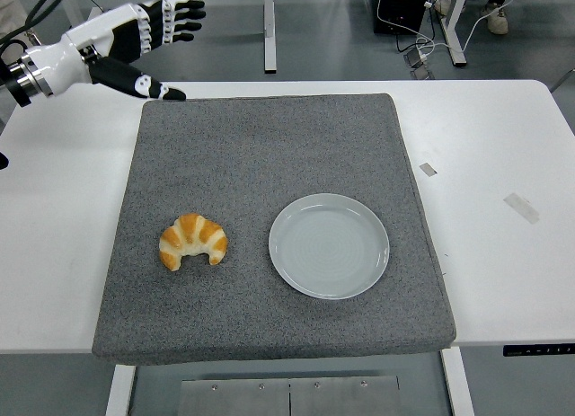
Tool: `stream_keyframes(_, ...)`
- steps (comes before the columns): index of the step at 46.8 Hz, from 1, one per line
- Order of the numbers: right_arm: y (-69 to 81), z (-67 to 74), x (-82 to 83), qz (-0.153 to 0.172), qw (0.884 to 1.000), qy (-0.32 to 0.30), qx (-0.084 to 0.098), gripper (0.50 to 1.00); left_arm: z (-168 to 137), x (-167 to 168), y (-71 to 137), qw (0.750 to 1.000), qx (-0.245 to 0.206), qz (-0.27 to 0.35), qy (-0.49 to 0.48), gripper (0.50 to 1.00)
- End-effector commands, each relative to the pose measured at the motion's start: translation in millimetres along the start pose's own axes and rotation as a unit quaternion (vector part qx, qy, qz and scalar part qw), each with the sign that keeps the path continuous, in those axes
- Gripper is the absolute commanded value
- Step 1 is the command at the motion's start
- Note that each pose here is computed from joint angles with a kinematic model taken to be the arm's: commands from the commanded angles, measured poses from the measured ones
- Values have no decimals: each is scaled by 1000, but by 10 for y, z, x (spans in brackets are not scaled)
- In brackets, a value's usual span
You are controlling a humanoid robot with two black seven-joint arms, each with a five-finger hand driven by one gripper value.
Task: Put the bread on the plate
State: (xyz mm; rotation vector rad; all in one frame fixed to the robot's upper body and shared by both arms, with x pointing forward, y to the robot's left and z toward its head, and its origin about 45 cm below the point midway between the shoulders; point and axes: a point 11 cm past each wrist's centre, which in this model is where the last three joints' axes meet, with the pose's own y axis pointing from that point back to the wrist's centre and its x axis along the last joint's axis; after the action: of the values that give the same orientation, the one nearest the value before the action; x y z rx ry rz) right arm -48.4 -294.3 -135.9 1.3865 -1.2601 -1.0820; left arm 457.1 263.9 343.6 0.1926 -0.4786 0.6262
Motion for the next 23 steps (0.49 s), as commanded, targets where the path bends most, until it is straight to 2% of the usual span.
stream_keyframes(1,0,0,1,0,1000,0,0,1000,-51,-189,30,998,20,-45,-28,987)
stream_keyframes(14,0,-1,1,0,1000,-1,0,1000,-324,-569,245,978,96,-153,-107,986)
stream_keyframes(23,0,-1,1,0,1000,-1,0,1000,-340,-714,266,964,106,-195,-144,984)
